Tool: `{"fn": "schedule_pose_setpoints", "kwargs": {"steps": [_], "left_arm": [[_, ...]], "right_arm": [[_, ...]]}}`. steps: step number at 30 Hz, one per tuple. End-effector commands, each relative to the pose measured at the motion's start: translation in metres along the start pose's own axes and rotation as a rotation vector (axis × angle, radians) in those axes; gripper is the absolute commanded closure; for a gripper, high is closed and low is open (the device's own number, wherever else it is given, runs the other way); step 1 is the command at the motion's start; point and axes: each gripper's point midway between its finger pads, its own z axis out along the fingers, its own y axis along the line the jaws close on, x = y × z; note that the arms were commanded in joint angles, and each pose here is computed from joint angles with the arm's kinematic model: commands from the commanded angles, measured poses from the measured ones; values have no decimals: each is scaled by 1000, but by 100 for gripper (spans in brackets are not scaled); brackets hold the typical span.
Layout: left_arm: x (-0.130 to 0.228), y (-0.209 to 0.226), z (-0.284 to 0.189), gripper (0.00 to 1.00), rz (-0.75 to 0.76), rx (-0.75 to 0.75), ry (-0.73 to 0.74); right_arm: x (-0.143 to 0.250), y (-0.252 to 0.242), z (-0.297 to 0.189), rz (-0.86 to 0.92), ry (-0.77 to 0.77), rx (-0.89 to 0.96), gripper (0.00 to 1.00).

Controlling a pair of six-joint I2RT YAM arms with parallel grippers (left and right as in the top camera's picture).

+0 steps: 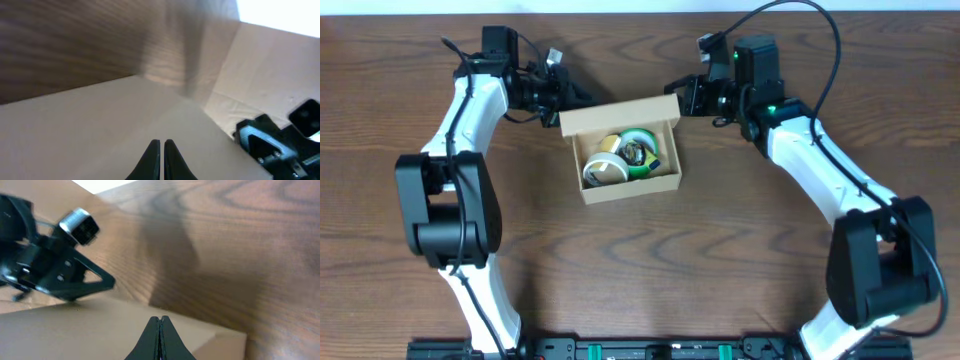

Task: Pack container
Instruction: 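Fold the lid over the box with both grippers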

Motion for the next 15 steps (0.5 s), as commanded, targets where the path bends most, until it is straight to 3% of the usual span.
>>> {"fn": "schedule_pose_setpoints", "kwargs": {"steps": [1, 9, 15], "left_arm": [[2, -12, -20, 95, 126, -94, -68], [8, -12, -64, 94, 155, -372, -117], [2, -6, -114, 94, 163, -648, -233]], "right_arm": [[-3, 26, -11, -121, -18, 13, 99], [37, 60, -12, -172, 96, 22, 99], [68, 63, -3, -219, 167, 136, 99]]}}
